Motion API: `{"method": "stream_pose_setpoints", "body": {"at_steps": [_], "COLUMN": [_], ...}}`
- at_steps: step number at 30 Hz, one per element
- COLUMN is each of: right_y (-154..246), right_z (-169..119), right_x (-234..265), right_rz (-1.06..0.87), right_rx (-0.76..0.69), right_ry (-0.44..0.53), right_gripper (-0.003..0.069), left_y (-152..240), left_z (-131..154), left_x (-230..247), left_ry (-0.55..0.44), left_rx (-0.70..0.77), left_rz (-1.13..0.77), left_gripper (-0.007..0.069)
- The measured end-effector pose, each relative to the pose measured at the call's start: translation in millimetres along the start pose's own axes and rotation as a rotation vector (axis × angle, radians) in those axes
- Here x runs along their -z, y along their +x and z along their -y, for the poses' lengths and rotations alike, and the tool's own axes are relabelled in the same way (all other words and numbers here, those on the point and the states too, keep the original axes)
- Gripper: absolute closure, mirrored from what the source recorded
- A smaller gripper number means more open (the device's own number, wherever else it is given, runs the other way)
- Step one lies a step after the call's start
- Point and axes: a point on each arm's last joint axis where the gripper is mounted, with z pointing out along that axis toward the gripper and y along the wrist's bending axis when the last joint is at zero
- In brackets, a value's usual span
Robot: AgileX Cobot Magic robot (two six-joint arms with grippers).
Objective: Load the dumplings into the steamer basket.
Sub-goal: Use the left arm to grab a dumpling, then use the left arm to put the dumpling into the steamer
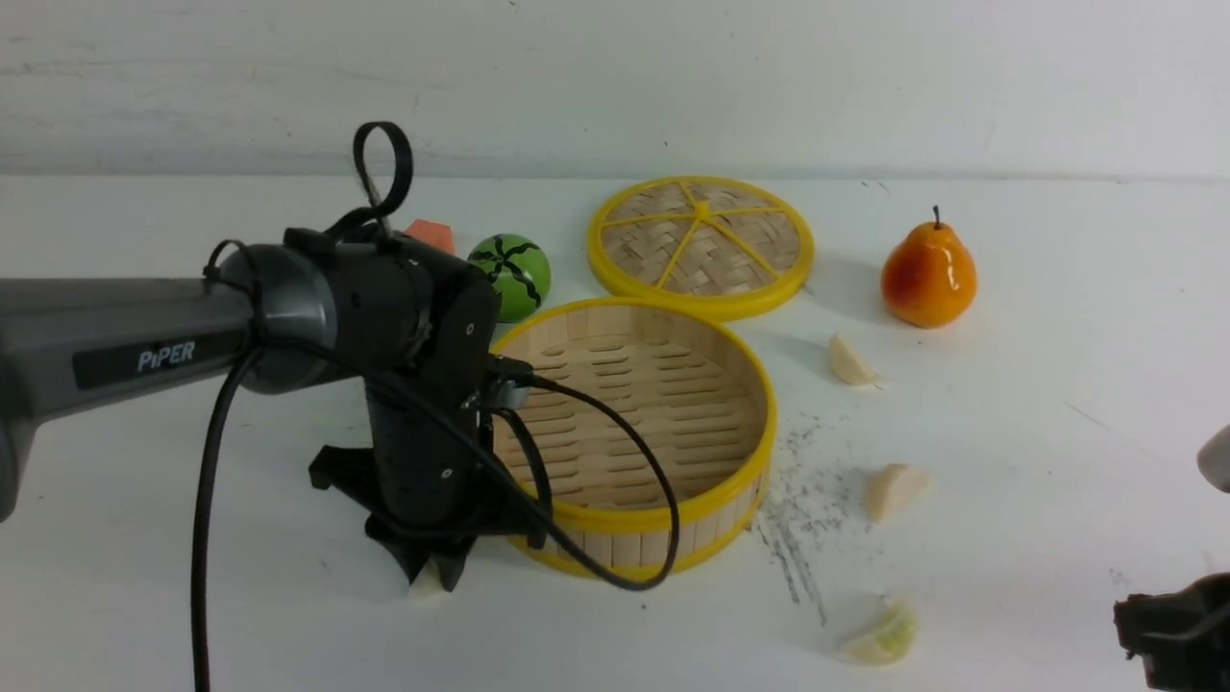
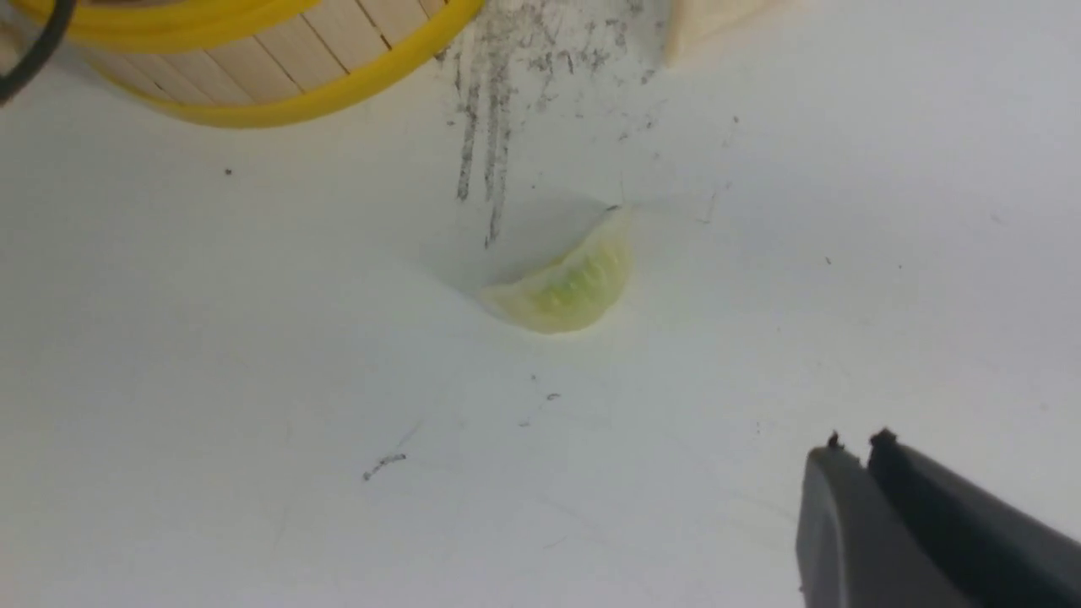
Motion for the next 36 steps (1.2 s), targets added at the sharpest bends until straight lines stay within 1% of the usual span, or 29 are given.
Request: {"method": "stream_pose_setpoints", "body": {"at_steps": [3,7,8,12,13,16,18,20,21,23,26,28,30,32,33,36], "right_y": [0,0,0,0,0,0,-1,-1,-1,-1,-1,-1,0,0,0,0], "right_z": [0,0,0,-1,-1,-1,-1,-2,-2,-3,-3,-4,-4,-4,-4,-4], "right_x": [0,0,0,0,0,0,0,0,0,0,0,0,0,0,0,0], "right_rz": [0.001,0.002,0.002,0.003,0.004,0.004,0.007,0.011,0.012,0.013,0.014,0.008,0.003,-0.002,-0.004,-0.006], "right_rx": [-0.003,-0.007,-0.008,-0.011,-0.012,-0.014,-0.025,-0.037,-0.042,-0.048,-0.053,-0.053,-0.053,-0.053,-0.053,-0.053], "right_ry": [-0.002,-0.005,-0.005,-0.007,-0.008,-0.009,-0.016,-0.024,-0.027,-0.032,-0.036,-0.039,-0.041,-0.044,-0.045,-0.046], "right_gripper": [0.0618,0.0618,0.0617,0.0617,0.0617,0.0617,0.0617,0.0617,0.0615,0.0611,0.0608,0.0608,0.0606,0.0603,0.0602,0.0598], "left_y": [2,10,14,16,13,8,0,-12,-26,-42,-65,-87,-97,-110,-112,-119], "left_z": [-2,-8,-11,-15,-15,-12,-5,4,10,16,22,29,32,37,38,38], "left_x": [16,61,81,120,131,140,144,143,141,132,118,93,83,58,54,30], "left_ry": [0.002,0.020,0.030,0.053,0.070,0.116,0.182,0.245,0.281,0.295,0.297,0.292,0.292,0.282,0.278,0.231], "left_rx": [-0.012,-0.019,-0.016,-0.006,0.000,0.016,0.027,0.018,0.011,0.011,0.005,0.002,0.002,0.009,0.011,0.020], "left_rz": [0.030,0.137,0.190,0.323,0.368,0.413,0.423,0.419,0.421,0.406,0.390,0.360,0.358,0.326,0.320,0.283], "left_gripper": [0.0475,0.0475,0.0475,0.0475,0.0476,0.0477,0.0477,0.0477,0.0477,0.0477,0.0477,0.0477,0.0477,0.0477,0.0477,0.0477]}}
